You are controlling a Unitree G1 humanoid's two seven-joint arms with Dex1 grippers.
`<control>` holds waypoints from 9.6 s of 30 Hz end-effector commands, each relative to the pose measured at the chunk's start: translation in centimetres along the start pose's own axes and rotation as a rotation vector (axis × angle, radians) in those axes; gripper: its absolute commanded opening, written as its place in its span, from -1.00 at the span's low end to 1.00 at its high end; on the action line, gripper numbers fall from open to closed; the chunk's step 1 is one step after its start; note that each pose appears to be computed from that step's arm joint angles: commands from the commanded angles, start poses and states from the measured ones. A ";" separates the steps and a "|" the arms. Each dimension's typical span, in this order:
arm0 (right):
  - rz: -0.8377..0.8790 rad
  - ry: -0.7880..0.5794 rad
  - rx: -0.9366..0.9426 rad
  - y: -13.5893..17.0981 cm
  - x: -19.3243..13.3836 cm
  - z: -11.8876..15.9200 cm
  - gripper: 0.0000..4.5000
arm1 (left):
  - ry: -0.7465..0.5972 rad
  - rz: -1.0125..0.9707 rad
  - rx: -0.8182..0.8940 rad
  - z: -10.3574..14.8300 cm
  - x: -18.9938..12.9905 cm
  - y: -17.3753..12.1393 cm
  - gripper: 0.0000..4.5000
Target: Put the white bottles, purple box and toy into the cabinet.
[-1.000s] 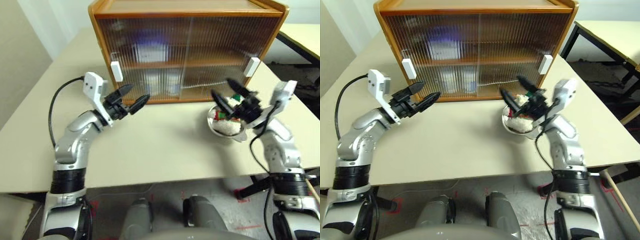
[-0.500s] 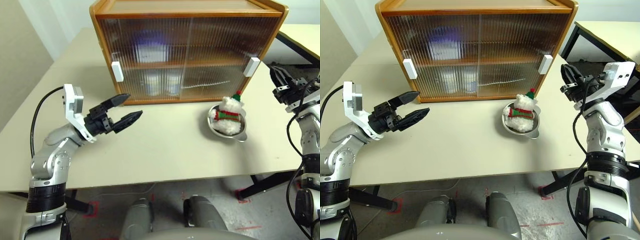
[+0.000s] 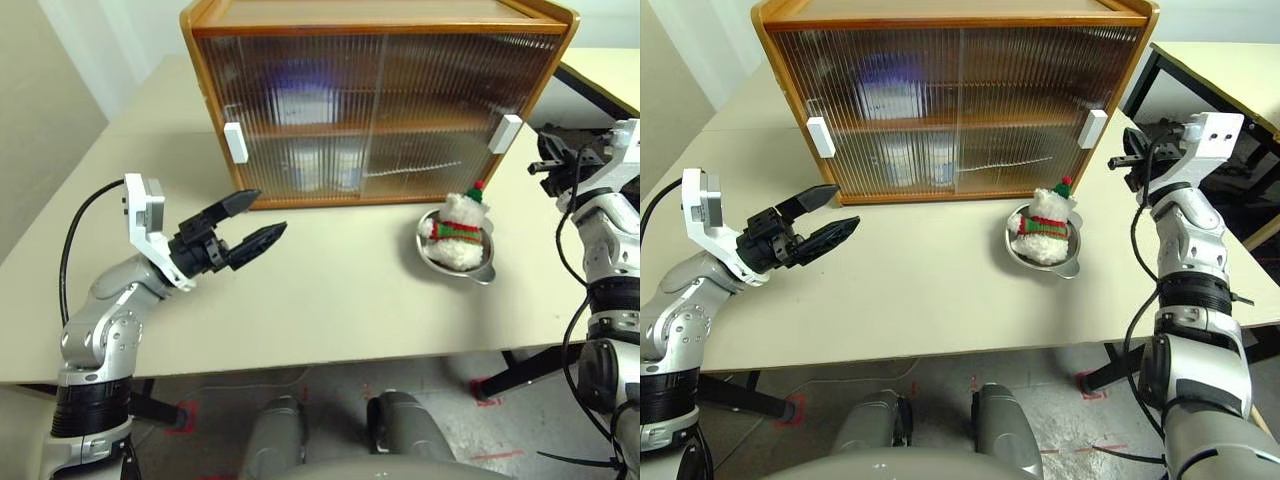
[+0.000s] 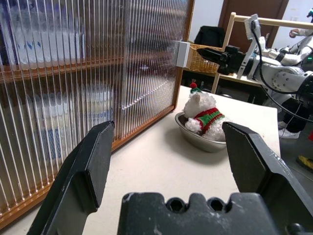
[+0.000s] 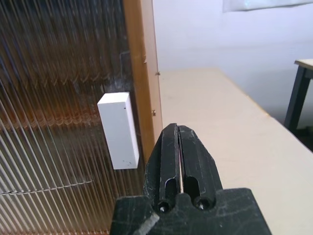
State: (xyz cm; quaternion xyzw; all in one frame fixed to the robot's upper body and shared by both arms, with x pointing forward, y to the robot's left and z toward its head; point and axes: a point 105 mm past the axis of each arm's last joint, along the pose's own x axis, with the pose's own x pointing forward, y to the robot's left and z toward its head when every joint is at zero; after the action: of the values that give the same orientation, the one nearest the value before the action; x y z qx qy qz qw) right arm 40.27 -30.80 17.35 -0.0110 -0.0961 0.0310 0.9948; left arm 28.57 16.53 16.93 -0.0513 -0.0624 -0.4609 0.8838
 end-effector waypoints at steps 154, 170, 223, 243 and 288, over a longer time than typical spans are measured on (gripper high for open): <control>0.359 0.011 -0.091 6.5 6.0 9.1 -0.87 | 0.048 0.031 0.070 -0.3 -0.7 0.7 1.00; 0.286 -0.033 -0.195 5.5 6.6 10.1 0.97 | 0.056 0.035 0.059 -0.5 -1.2 0.6 1.00; 0.297 0.502 0.721 3.4 -8.9 -7.8 -0.80 | 0.069 0.013 0.069 -0.4 -1.2 0.6 1.00; 0.092 0.271 0.971 4.0 -4.1 -6.0 -0.83 | 0.069 0.009 0.076 -0.1 -1.1 0.8 1.00; -0.331 0.160 1.080 7.4 3.9 -8.6 0.30 | 0.061 0.010 0.098 -0.2 -0.7 0.0 1.00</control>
State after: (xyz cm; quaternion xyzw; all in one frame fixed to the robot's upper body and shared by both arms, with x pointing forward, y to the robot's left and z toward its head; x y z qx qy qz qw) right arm 45.30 -23.52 9.64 0.5098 0.0039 -0.0805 0.8565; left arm 28.37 17.48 16.80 -0.0014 -0.0586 -0.4509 0.8906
